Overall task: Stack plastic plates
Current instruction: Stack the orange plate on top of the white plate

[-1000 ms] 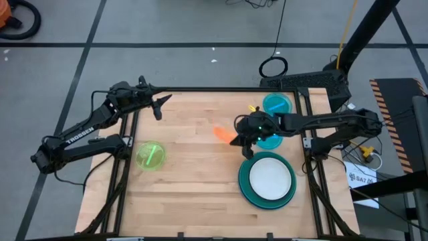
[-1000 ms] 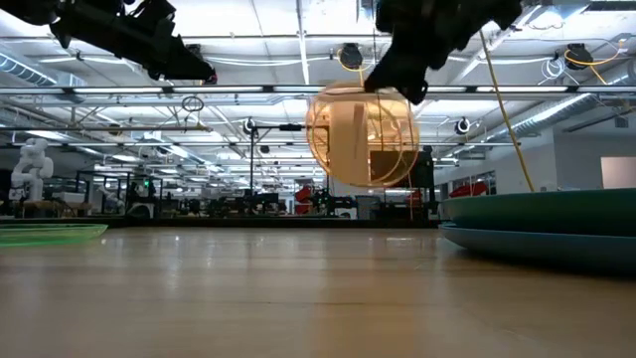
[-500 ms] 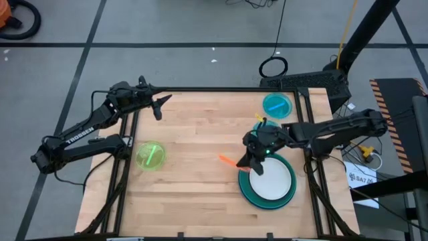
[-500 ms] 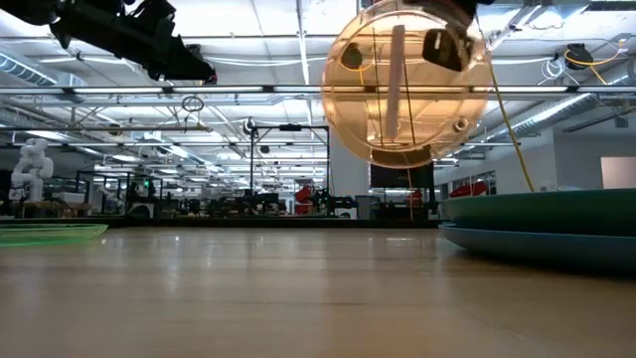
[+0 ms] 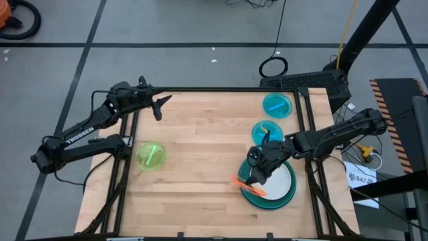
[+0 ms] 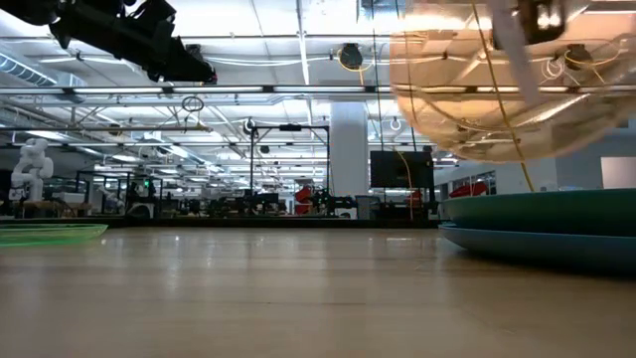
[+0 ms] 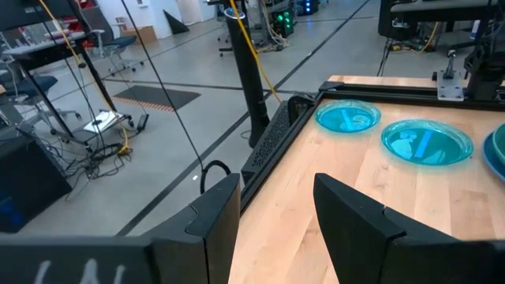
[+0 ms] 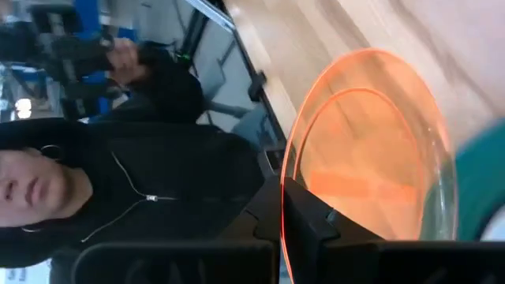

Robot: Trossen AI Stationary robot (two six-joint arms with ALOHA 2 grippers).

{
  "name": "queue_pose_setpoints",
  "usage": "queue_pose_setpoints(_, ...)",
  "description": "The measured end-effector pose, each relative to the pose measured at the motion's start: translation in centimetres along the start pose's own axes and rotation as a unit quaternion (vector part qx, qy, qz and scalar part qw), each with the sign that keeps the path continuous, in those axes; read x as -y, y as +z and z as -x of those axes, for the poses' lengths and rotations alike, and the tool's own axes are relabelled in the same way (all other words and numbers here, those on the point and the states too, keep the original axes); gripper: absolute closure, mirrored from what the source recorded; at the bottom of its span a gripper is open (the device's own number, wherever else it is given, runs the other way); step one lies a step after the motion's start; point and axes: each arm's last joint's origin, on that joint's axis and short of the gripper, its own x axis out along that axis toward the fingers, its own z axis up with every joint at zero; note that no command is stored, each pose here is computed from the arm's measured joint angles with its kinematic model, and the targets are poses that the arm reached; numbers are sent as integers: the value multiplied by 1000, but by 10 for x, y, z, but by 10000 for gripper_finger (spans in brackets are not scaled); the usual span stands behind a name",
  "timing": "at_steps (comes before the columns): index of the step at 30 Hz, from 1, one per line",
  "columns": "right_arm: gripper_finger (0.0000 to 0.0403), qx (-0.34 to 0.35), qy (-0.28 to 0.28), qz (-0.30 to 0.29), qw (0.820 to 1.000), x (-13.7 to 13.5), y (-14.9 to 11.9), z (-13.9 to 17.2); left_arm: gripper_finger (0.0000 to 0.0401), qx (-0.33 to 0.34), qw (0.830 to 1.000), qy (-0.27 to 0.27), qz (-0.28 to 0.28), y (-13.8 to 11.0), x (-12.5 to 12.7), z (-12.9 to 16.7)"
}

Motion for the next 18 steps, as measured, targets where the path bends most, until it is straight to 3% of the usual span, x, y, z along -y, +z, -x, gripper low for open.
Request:
queue_pose_setpoints(4,403,-16,-58,-47,997,8,-11,4,231,-1,1000,0,0,0,0,0)
queue_pose_setpoints(9,403,-10,-81,-64,995,9,-21,17,231,-3,1000,-1,0,-1,0,0)
queue_pose_setpoints(14,403,-36,-203,-127,970,29,-37,31,231,-3,1000,-1,0,-1,0,0)
queue_pose_setpoints(18,403,-51,-276,-128,951,40,-46,38,231,-3,1000,-1,0,-1,0,0)
